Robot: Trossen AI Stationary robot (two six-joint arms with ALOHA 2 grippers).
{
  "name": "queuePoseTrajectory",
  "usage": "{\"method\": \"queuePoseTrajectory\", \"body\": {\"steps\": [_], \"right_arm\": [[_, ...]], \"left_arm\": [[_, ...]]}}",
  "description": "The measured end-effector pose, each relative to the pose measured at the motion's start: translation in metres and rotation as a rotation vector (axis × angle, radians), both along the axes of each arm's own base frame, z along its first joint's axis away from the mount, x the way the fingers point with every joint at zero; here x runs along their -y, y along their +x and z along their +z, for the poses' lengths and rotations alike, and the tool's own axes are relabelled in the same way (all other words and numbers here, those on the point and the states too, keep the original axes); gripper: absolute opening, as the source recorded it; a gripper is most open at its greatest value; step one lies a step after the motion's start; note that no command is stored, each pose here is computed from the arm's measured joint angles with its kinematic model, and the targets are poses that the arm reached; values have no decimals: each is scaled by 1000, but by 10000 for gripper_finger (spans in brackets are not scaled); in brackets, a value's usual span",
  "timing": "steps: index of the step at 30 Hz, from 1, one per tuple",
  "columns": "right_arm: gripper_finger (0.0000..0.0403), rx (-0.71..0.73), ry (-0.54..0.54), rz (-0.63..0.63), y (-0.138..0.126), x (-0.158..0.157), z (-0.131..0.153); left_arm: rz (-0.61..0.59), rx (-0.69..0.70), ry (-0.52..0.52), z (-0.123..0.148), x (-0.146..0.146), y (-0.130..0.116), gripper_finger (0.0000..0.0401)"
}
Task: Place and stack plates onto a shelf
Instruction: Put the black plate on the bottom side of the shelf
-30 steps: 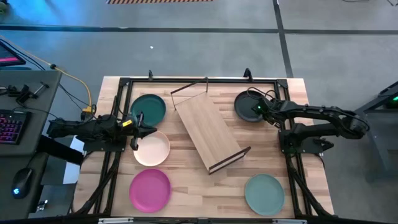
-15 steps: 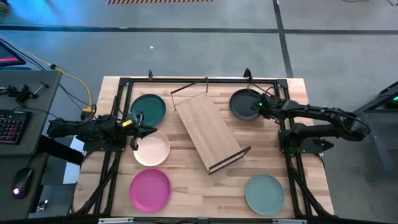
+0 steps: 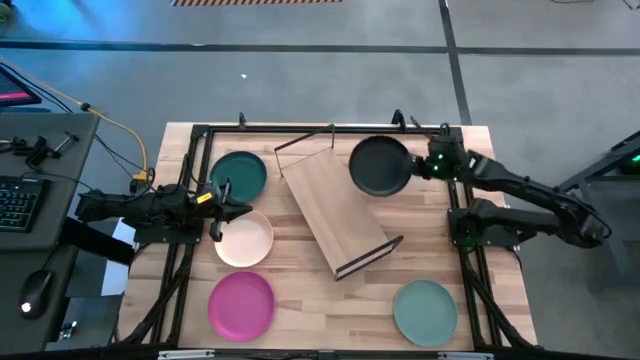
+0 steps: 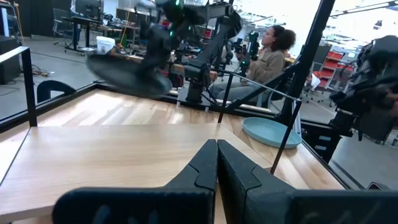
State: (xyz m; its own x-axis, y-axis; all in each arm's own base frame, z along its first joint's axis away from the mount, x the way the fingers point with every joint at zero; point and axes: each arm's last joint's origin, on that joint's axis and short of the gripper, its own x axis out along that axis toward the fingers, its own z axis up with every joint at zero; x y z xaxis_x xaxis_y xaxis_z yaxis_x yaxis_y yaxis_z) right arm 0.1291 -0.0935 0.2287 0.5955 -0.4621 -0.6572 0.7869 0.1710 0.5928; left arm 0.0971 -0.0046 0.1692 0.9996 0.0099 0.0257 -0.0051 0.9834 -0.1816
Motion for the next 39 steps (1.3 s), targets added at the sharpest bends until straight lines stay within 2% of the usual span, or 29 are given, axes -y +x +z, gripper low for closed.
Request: {"method": "queuePoseTrajectory", "body": {"steps": [4, 8, 15, 18, 24, 39], "right_arm": [[0, 44, -81, 197, 9, 0, 29], [0, 15, -124, 375, 28, -5, 38], [0, -102, -110, 699, 76, -30, 13], [0, -144, -84, 796, 92, -44, -1], [0, -159, -60, 838, 112, -57, -18], [0, -214, -8, 836, 118, -56, -33]], "left_arm": [[0, 0, 0, 0, 0, 0, 0], [0, 0, 0, 0, 0, 0, 0], [0, 0, 0, 0, 0, 0, 0], [0, 0, 0, 0, 0, 0, 0], [0, 0, 0, 0, 0, 0, 0], [0, 0, 0, 0, 0, 0, 0]]}}
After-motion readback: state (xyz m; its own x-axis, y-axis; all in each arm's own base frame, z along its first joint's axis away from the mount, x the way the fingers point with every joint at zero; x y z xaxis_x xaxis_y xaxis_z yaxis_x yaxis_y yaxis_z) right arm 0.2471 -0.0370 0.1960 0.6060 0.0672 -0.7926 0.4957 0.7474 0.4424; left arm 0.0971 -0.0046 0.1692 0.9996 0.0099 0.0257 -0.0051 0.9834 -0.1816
